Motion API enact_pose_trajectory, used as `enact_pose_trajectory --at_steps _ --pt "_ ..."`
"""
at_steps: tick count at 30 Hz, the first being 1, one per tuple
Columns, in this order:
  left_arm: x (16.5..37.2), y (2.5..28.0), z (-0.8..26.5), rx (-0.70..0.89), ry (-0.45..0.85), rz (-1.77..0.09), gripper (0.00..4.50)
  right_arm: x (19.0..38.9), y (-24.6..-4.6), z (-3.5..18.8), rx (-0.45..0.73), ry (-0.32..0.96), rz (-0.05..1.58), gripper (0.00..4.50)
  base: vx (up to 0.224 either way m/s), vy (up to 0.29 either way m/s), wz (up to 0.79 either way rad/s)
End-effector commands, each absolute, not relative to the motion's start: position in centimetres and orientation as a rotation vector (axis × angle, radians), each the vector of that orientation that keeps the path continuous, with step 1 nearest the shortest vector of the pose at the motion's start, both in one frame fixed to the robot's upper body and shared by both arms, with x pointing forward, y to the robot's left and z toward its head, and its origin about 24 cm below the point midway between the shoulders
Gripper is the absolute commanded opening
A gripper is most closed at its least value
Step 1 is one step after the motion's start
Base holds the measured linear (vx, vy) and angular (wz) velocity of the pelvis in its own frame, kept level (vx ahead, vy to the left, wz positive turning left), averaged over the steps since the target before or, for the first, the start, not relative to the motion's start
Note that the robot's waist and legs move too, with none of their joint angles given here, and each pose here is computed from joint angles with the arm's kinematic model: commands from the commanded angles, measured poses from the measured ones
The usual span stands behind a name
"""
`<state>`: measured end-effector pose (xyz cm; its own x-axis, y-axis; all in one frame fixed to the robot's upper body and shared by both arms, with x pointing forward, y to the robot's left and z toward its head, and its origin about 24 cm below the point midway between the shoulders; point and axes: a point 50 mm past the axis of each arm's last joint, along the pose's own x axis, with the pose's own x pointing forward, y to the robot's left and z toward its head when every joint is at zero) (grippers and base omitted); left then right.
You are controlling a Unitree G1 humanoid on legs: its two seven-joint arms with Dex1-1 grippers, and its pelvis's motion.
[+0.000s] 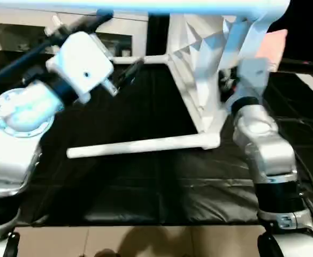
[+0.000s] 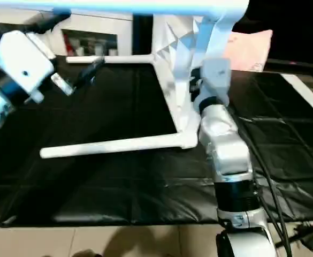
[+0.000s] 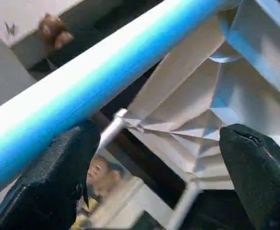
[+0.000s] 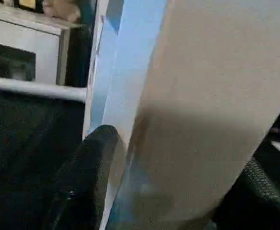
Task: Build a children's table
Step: Flip table
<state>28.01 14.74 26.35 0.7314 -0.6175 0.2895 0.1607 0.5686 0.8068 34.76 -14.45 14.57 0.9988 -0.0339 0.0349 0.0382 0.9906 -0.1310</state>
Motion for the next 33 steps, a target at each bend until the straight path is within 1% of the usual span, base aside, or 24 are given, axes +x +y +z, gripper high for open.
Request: enact_pose_trajectory --at_steps 1,3,4,6,7,8,12,13,14,16,17,19,21,22,23,24,25,27,29,30,32,33 --pt "27.5 14.5 28.8 0.924 -0.754 -0.406 4.5 35.1 -15.1 14.5 -0.087 -0.056 -0.038 2.91 0.0 0.0 0.0" --pt "27.8 14.7 29.0 0.946 -0.755 -0.379 4.5 35.1 -15.1 14.5 -0.073 -0.067 -0.03 2.91 0.0 0.0 0.0" --pt "28.4 15.2 28.8 1.024 -0.728 -0.359 4.5 35.2 -15.2 14.2 -0.067 -0.071 -0.008 2.91 0.0 0.0 0.0" --pt "28.7 15.5 28.7 1.066 -0.711 -0.349 4.5 35.2 -15.2 13.9 -0.062 -0.065 0.007 2.91 0.0 0.0 0.0" --pt "28.7 15.6 28.7 1.076 -0.721 -0.357 4.5 35.2 -15.2 13.2 -0.059 -0.041 0.026 2.91 0.0 0.0 0.0" --pt "28.7 15.6 28.6 1.072 -0.725 -0.362 4.5 35.2 -15.2 13.1 -0.059 -0.034 0.031 2.91 0.0 0.0 0.0" --pt "28.9 16.1 26.1 1.055 -0.622 -0.427 4.5 35.1 -14.9 12.1 -0.064 0.005 0.05 2.91 0.0 0.0 0.0" --pt "29.0 16.3 25.5 1.04 -0.595 -0.429 4.5 35.1 -14.9 12.1 -0.063 0.004 0.052 2.91 0.0 0.0 0.0" --pt "29.0 16.3 25.5 1.04 -0.595 -0.429 4.5 35.1 -14.9 12.1 -0.063 0.004 0.052 2.91 0.0 0.0 0.0" --pt "29.0 16.6 24.0 1.016 -0.535 -0.454 4.5 35.2 -14.8 12.2 -0.06 -0.005 0.065 2.91 0.0 0.0 0.0" --pt "29.0 16.6 24.0 1.016 -0.535 -0.454 4.5 35.2 -14.8 12.2 -0.06 -0.005 0.065 2.91 0.0 0.0 0.0" --pt "28.4 16.3 22.4 1.003 -0.502 -0.553 4.5 35.2 -14.6 12.2 -0.055 -0.007 0.087 2.91 0.0 0.0 0.0" --pt "27.5 15.5 21.8 0.96 -0.536 -0.634 4.5 35.3 -14.4 11.8 -0.059 0.014 0.102 2.91 0.0 0.0 0.0" --pt "27.3 15.3 21.8 0.948 -0.555 -0.638 4.5 35.3 -14.4 11.6 -0.062 0.025 0.109 2.91 0.0 0.0 0.0" --pt "27.0 15.1 22.2 0.928 -0.597 -0.63 4.5 35.3 -14.3 11.3 -0.069 0.037 0.117 3.11 0.0 0.0 0.0" --pt "27.0 15.1 22.2 0.928 -0.597 -0.63 4.5 35.3 -14.3 11.3 -0.069 0.037 0.117 3.11 0.0 0.0 0.0" --pt "26.7 14.8 22.7 0.887 -0.652 -0.609 4.5 35.3 -14.2 11.0 -0.069 0.05 0.127 3.22 0.0 0.0 0.0" --pt "26.0 14.2 23.7 0.851 -0.761 -0.585 4.5 35.4 -14.2 10.3 -0.07 0.078 0.132 3.27 0.0 0.0 0.0" --pt "25.9 14.2 23.8 0.889 -0.786 -0.557 4.5 35.6 -14.3 10.0 -0.073 0.085 0.128 3.48 0.0 0.0 0.0" --pt "25.9 14.2 23.8 0.905 -0.79 -0.547 4.5 35.6 -14.4 10.0 -0.073 0.086 0.128 3.48 0.0 0.0 0.0" --pt "26.3 15.2 24.8 0.995 -0.82 -0.419 4.5 35.8 -14.5 9.9 -0.085 0.079 0.132 3.48 0.0 0.0 0.0" --pt "26.3 15.2 24.8 0.995 -0.82 -0.418 4.5 35.8 -14.5 9.9 -0.085 0.079 0.132 3.48 0.0 0.0 0.0"
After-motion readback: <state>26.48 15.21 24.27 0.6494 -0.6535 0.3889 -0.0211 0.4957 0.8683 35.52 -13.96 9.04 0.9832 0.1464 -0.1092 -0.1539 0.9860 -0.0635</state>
